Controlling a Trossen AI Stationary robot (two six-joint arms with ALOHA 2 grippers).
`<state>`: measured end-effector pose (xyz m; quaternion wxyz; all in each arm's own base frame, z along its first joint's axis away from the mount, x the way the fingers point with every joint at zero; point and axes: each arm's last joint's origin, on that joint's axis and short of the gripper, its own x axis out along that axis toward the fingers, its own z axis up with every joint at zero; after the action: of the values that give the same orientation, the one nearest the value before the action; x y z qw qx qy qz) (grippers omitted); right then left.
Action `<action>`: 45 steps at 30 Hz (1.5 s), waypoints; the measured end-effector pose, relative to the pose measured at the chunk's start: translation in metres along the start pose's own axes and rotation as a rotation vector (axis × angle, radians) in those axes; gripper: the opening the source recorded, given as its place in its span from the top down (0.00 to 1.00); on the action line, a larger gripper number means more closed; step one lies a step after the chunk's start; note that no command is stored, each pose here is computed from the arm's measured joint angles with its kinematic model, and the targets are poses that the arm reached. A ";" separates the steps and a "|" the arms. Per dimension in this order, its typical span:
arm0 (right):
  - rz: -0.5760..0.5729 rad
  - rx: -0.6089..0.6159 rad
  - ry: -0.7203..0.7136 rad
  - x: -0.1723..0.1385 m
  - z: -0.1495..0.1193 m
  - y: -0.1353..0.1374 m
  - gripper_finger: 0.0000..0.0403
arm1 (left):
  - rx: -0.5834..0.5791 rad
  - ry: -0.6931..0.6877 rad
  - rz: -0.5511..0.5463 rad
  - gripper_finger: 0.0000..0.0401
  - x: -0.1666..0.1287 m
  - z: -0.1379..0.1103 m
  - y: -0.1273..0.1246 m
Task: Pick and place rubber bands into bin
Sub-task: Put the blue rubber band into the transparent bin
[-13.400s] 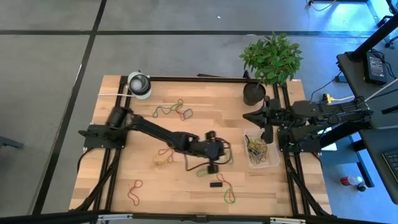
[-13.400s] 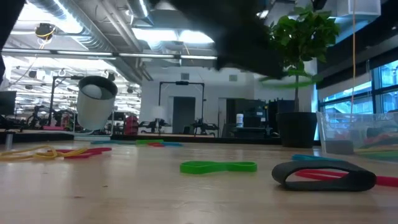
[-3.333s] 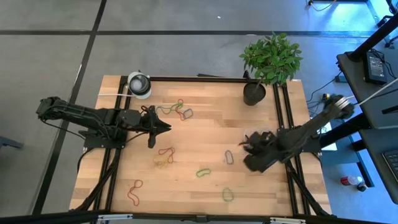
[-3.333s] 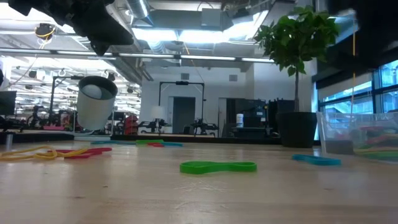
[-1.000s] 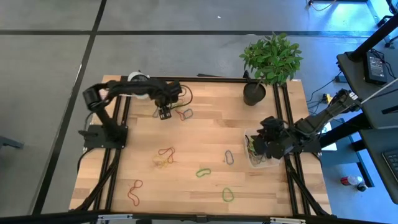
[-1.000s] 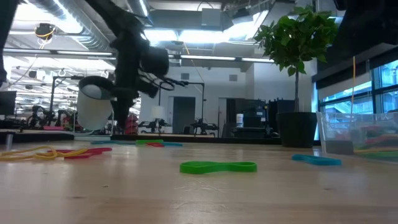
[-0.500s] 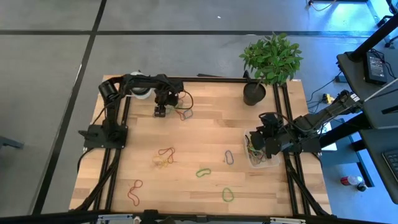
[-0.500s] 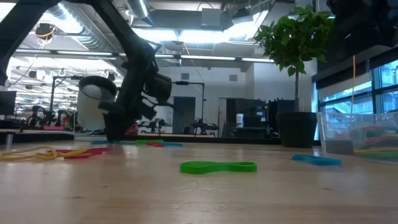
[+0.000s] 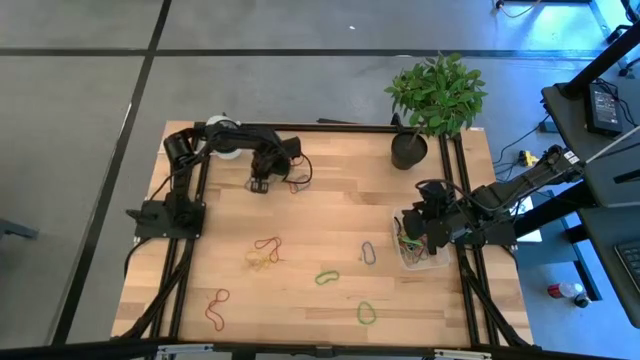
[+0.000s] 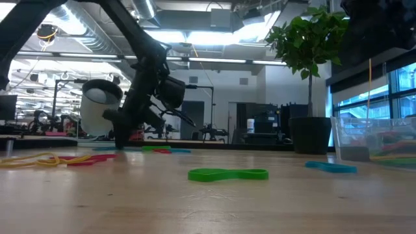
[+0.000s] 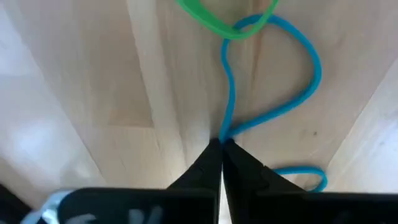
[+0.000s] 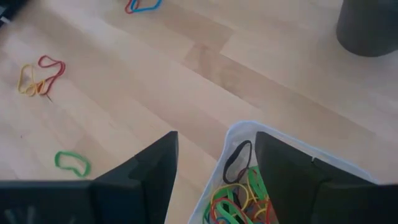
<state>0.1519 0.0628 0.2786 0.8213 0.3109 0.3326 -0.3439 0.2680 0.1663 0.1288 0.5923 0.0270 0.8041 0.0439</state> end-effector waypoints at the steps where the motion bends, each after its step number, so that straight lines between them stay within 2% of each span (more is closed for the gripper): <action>1: -0.004 -0.004 0.001 0.000 0.000 0.000 0.46 | -0.023 -0.006 0.003 0.99 -0.003 -0.001 -0.002; 6: -0.024 -0.019 0.007 0.000 -0.001 -0.003 0.46 | -0.131 -0.134 -0.065 0.99 -0.041 -0.016 -0.015; 14: -0.068 -0.052 0.039 0.000 -0.002 -0.008 0.46 | -0.192 -0.344 0.027 0.99 -0.102 -0.035 -0.062; 18: -0.070 -0.053 0.039 0.000 -0.002 -0.008 0.46 | -0.210 -0.455 0.030 0.99 -0.119 -0.030 -0.095; 21: -0.070 -0.054 0.039 0.000 -0.002 -0.008 0.46 | -0.210 -0.594 -0.013 0.99 -0.128 -0.015 -0.118; 25: -0.064 -0.050 0.038 -0.001 -0.002 -0.009 0.46 | -0.192 -0.868 -0.063 1.00 -0.143 0.013 -0.145; 30: -0.032 -0.047 0.033 -0.005 0.001 -0.010 0.46 | -0.155 -1.208 -0.099 1.00 -0.164 0.045 -0.165; 33: 0.038 -0.057 0.019 -0.009 0.004 -0.008 0.46 | -0.144 -1.242 -0.105 1.00 -0.165 0.071 -0.172; 38: 0.190 -0.070 -0.029 -0.018 0.012 -0.003 0.46 | -0.124 -1.268 -0.110 1.00 -0.167 0.129 -0.177; 41: 0.276 -0.079 -0.088 -0.025 0.018 0.000 0.46 | -0.090 -1.377 -0.111 1.00 -0.177 0.162 -0.180; 45: 0.384 -0.110 -0.184 -0.036 0.027 0.004 0.46 | -0.035 -1.514 -0.086 1.00 -0.196 0.193 -0.187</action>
<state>0.1448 0.0584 0.3226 0.9143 0.2907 0.2090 -0.1894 0.5123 -0.0311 0.2392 0.9841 0.0090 0.1775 0.0028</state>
